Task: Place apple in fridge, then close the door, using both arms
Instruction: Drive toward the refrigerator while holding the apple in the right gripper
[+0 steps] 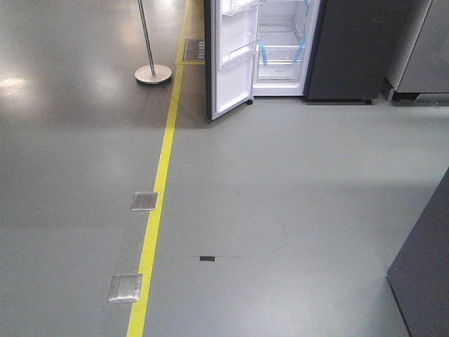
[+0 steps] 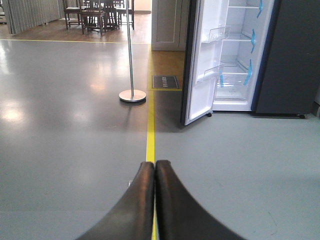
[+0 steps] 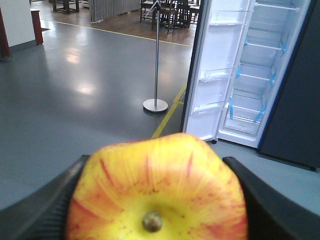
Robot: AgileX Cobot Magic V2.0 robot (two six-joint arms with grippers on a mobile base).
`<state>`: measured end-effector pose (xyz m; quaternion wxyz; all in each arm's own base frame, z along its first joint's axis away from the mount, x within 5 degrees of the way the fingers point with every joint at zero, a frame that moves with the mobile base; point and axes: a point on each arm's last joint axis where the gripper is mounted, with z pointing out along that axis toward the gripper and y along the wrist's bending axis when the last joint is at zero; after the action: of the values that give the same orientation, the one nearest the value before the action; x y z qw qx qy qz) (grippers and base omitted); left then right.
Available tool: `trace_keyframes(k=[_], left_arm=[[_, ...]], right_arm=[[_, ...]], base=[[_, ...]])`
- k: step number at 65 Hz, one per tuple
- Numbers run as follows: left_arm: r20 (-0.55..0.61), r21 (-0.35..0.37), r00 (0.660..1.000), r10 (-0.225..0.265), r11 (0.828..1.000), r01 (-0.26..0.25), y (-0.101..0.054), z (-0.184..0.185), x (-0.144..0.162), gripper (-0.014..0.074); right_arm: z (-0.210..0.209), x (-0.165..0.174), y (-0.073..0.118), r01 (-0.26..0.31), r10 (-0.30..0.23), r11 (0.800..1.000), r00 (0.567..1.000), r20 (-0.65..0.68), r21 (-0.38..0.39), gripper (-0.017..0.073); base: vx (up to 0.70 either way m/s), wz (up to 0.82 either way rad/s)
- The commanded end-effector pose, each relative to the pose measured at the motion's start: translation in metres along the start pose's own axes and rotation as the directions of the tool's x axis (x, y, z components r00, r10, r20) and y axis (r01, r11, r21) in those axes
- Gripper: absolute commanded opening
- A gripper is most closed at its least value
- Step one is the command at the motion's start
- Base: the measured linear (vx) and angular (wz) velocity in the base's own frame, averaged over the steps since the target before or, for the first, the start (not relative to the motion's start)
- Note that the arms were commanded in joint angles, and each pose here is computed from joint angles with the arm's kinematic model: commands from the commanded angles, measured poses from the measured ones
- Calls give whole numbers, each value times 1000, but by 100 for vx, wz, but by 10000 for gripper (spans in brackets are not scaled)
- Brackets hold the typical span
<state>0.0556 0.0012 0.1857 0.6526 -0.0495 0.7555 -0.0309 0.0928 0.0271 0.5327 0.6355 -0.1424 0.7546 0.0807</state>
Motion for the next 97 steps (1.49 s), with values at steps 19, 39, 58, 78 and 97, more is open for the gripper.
trace_keyframes(k=[19,39,58,78,97], left_arm=[[105,17,994,-10,1000,9,-2,-3,-13,-6],[105,17,994,-10,1000,9,-2,-3,-13,-6],[105,17,994,-10,1000,9,-2,-3,-13,-6],[105,17,994,-10,1000,9,-2,-3,-13,-6],[105,17,994,-10,1000,9,-2,-3,-13,-6]], right_arm=[[-5,-13,-1,-4,1,1000,995,102,21,77],[-5,-13,-1,-4,1,1000,995,102,21,77],[-5,-13,-1,-4,1,1000,995,102,21,77],[-5,-13,-1,-4,1,1000,995,102,21,77],[-5,-13,-1,-4,1,1000,995,102,21,77]], base=[[24,-2],[23,-1],[23,0],[24,-1],[24,0]])
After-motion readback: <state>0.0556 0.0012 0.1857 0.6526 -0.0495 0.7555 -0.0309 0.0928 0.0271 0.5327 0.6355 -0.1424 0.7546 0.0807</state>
